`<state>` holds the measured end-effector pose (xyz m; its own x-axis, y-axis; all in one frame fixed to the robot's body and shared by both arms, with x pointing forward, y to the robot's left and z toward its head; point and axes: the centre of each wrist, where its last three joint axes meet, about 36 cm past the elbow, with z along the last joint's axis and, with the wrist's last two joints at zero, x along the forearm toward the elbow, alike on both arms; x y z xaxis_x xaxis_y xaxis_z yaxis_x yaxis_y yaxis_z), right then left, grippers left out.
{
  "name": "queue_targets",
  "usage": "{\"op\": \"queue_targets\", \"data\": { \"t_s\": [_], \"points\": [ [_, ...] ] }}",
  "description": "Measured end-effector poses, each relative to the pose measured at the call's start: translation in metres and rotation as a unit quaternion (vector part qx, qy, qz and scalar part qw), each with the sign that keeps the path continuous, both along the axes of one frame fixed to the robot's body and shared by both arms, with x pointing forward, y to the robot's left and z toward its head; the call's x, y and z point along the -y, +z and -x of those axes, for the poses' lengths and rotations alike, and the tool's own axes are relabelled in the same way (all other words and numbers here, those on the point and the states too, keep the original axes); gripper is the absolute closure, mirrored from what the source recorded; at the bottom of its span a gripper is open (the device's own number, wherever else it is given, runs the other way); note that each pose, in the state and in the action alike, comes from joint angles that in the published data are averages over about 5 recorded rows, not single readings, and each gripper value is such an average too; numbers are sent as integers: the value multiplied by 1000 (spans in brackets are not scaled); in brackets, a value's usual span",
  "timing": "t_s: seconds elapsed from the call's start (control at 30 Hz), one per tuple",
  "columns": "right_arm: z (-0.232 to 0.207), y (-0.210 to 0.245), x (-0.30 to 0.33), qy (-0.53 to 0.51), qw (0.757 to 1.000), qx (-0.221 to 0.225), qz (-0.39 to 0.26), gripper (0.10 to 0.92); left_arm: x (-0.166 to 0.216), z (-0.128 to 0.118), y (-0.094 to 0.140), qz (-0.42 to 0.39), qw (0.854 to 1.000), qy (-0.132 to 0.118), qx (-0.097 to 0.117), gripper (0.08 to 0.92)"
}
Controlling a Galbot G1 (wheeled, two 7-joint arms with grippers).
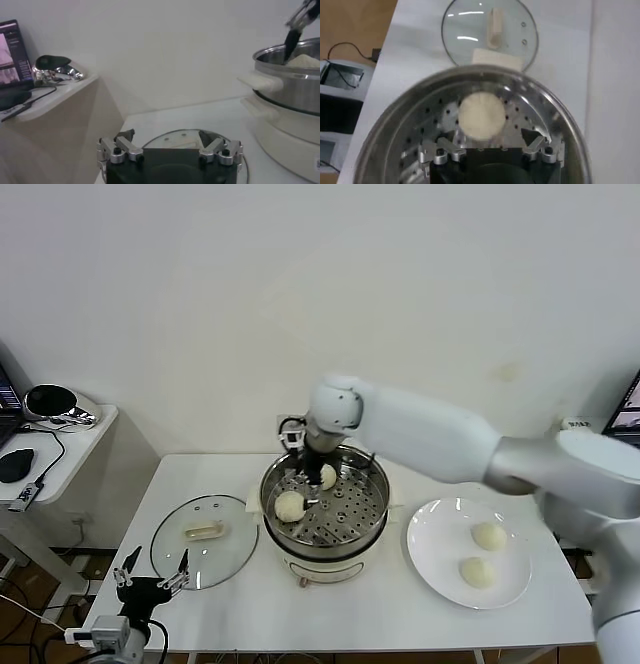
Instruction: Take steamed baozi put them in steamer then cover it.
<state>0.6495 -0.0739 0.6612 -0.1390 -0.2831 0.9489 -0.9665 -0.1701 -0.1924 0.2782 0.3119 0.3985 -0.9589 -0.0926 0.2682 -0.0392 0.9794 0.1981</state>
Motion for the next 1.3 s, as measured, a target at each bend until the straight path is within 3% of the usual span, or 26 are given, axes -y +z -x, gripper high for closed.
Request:
{"op": "queue_targets", "data": {
  "t_s": [0.2,0.4,0.73,1.3],
  "points": [
    [13,27,75,-20,1000,11,2,200,2,-2,-1,4,1000,-4,-2,177],
    [33,23,154,-49,999,9,8,200,2,1,0,5,1000,-11,-7,177],
    [70,-40,243,-92,995,-8,45,200,4,8,-4,7,1000,-13,-20,177],
    [92,-121,290,-122,988,-42,90,200,8,14,-9,7,999,-8,-33,177]
  ]
}}
